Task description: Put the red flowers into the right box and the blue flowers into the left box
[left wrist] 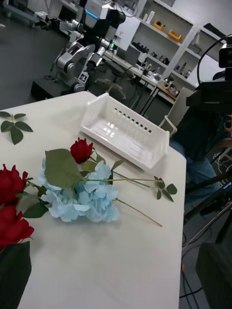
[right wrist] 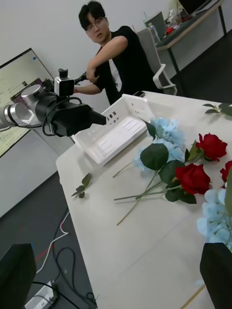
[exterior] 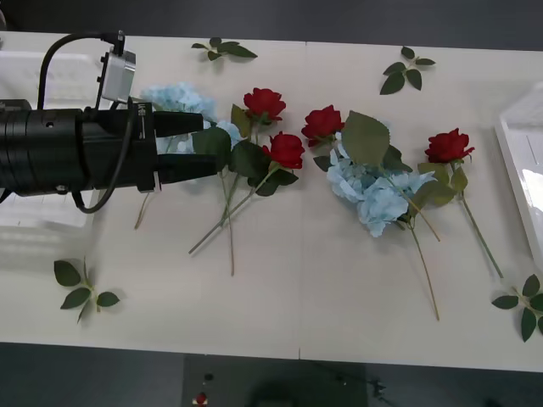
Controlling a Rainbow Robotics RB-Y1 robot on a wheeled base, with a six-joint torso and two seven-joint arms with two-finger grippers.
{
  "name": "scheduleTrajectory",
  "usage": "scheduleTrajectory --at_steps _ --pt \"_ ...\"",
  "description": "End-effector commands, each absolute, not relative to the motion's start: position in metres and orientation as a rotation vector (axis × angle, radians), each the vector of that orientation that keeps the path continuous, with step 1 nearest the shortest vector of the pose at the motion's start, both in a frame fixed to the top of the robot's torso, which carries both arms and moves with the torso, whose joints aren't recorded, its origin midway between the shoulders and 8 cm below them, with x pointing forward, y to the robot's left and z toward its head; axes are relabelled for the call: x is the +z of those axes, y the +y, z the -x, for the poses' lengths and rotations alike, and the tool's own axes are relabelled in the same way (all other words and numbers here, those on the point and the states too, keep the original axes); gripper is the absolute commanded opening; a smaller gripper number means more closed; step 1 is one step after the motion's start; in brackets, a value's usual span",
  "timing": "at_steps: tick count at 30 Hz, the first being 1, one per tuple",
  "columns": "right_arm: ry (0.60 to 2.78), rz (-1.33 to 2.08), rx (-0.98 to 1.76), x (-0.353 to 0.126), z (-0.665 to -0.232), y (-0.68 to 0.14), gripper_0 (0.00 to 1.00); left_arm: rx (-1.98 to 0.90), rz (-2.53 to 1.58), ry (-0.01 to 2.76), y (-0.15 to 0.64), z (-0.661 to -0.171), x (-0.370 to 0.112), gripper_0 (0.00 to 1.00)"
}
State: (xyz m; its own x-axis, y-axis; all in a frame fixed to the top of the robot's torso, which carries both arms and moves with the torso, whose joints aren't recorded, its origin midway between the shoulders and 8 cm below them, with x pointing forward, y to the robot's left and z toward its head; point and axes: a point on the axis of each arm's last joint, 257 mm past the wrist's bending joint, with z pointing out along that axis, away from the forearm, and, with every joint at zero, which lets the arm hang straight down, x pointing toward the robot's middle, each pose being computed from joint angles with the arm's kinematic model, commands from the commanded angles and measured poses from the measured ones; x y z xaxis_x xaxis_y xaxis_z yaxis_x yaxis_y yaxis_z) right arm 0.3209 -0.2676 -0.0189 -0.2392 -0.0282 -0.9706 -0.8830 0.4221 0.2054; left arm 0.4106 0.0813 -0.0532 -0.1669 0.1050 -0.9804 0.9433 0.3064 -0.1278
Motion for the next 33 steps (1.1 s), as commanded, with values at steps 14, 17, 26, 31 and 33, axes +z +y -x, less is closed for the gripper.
scheduleTrajectory --at_steps 14,17,26,31,33 --pt "1.961 0.515 0.875 -0.069 -0.361 -0.311 1.0 -1.019 -0.9 1.635 0.114 -0.438 -0.067 1.0" --pt "2.097 0.324 0.883 -0.09 -0.367 -0.322 1.0 -0.957 -0.9 1.672 0.141 -0.459 -0.068 1.0" --pt "2.258 -0.042 0.706 -0.143 -0.391 -0.359 1.0 -0.7 -0.714 1.991 0.249 -0.545 -0.098 1.0" --pt "2.25 -0.092 0.654 -0.152 -0.408 -0.37 1.0 -0.571 -0.628 2.117 0.281 -0.574 -0.11 1.0" --pt "2.252 -0.092 0.649 -0.156 -0.413 -0.371 1.0 -0.555 -0.592 2.156 0.283 -0.58 -0.116 1.0"
